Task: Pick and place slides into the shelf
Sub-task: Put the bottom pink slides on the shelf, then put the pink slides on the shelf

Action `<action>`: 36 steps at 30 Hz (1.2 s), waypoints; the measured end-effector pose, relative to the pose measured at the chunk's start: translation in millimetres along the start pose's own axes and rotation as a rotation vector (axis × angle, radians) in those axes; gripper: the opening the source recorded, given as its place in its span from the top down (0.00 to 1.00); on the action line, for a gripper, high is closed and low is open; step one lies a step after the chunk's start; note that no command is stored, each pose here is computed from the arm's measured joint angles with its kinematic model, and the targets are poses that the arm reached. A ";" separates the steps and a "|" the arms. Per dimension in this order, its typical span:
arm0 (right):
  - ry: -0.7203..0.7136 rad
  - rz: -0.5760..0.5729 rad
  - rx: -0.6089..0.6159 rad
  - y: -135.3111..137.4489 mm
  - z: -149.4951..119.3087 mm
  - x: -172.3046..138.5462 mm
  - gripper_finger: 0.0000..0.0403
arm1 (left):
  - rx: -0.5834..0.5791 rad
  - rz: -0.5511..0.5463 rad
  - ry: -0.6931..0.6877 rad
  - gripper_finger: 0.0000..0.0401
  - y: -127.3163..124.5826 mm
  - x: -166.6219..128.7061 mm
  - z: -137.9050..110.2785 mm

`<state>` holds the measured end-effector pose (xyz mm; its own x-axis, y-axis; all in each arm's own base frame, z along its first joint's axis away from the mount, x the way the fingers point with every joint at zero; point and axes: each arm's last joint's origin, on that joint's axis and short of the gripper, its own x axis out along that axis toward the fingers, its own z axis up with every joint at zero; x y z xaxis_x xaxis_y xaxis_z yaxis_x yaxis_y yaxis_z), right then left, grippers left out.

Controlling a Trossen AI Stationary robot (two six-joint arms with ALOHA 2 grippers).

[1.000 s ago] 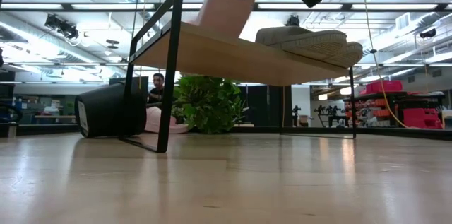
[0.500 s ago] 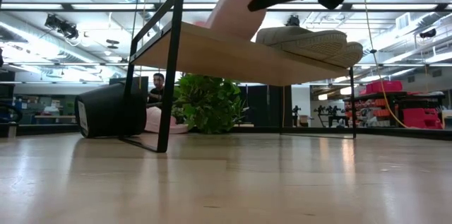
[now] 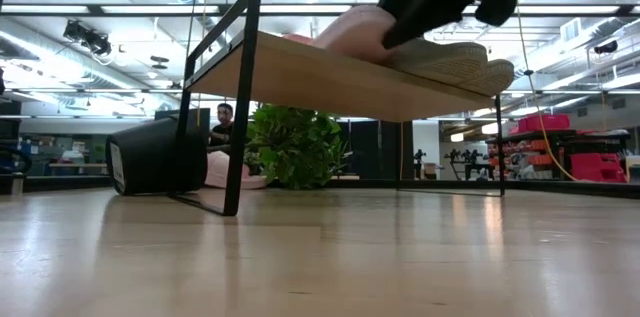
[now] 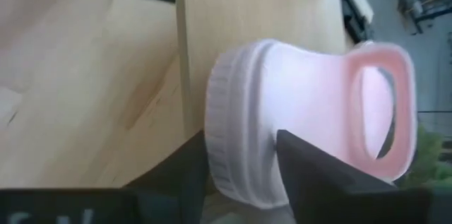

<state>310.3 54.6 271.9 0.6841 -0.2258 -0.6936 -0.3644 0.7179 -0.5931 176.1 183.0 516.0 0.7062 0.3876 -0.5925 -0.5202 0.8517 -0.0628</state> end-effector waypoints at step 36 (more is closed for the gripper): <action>-0.032 -0.070 0.029 -50.1 33.3 -64.2 0.45 | -0.044 0.042 0.063 0.90 16.2 -0.6 -8.6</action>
<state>305.7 55.0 359.8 0.7272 -0.2555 -0.6371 -0.2966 0.7201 -0.6273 163.2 193.5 508.5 0.6526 0.3987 -0.6444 -0.5704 0.8182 -0.0715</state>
